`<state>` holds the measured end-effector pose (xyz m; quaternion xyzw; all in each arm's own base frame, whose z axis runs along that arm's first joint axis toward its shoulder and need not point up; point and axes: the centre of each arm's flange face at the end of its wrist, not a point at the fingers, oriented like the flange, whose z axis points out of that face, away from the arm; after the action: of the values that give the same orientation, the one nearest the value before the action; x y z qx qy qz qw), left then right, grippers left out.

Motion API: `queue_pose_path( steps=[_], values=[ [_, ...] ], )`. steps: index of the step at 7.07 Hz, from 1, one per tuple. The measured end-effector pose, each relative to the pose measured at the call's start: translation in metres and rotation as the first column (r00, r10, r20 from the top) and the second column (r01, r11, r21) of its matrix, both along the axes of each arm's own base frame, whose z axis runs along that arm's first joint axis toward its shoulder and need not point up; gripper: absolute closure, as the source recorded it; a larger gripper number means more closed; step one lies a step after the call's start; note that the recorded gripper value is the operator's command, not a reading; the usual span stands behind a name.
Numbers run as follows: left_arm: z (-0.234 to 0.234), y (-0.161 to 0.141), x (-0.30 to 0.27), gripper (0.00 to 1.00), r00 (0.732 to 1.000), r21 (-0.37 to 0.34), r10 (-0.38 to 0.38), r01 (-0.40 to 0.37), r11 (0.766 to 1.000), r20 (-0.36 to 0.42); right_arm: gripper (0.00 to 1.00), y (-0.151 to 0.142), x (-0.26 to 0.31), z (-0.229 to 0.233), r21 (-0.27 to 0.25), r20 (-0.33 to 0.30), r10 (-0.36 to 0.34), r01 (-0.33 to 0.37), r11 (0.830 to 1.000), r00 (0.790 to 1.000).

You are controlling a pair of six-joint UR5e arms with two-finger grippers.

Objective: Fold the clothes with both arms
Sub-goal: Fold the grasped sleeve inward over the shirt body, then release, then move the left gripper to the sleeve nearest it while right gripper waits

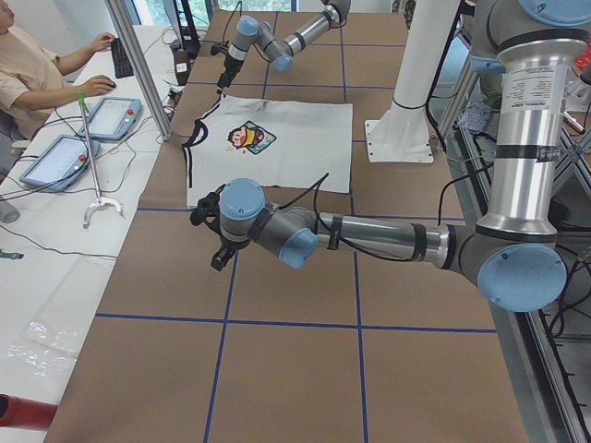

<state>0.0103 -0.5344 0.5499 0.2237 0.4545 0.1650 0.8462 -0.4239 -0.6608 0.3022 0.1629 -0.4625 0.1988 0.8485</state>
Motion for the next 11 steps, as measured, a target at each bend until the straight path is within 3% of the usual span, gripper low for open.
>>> queue_pose_path(
  steps=[2,5,6,8,9,11],
  values=[
    [-0.025,-0.021,0.064,0.07,0.997,-0.091,-0.005,-0.002,0.996,-0.081,0.00,0.065,0.052,-0.013,0.009,0.047,-0.047,0.047,0.999,0.998],
    [-0.087,-0.085,0.218,0.07,0.989,-0.289,-0.132,0.106,0.952,-0.072,0.00,0.108,0.088,-0.013,0.021,0.071,-0.065,0.064,0.998,0.995],
    [-0.101,-0.102,0.266,0.08,0.980,-0.303,-0.193,0.169,0.938,-0.052,0.00,0.126,0.103,-0.008,0.026,0.077,-0.066,0.064,0.998,0.995],
    [-0.089,-0.141,0.328,0.14,0.958,-0.266,-0.284,0.262,0.928,-0.045,0.00,0.153,0.123,-0.002,0.035,0.083,-0.069,0.066,0.997,0.994],
    [-0.084,-0.156,0.341,0.22,0.950,-0.252,-0.308,0.288,0.924,-0.046,0.00,0.158,0.126,0.000,0.036,0.083,-0.070,0.067,0.997,0.994],
    [-0.084,-0.176,0.357,0.29,0.941,-0.242,-0.338,0.322,0.915,-0.030,0.00,0.161,0.123,0.003,0.034,0.077,-0.072,0.070,0.997,0.994]
  ],
)
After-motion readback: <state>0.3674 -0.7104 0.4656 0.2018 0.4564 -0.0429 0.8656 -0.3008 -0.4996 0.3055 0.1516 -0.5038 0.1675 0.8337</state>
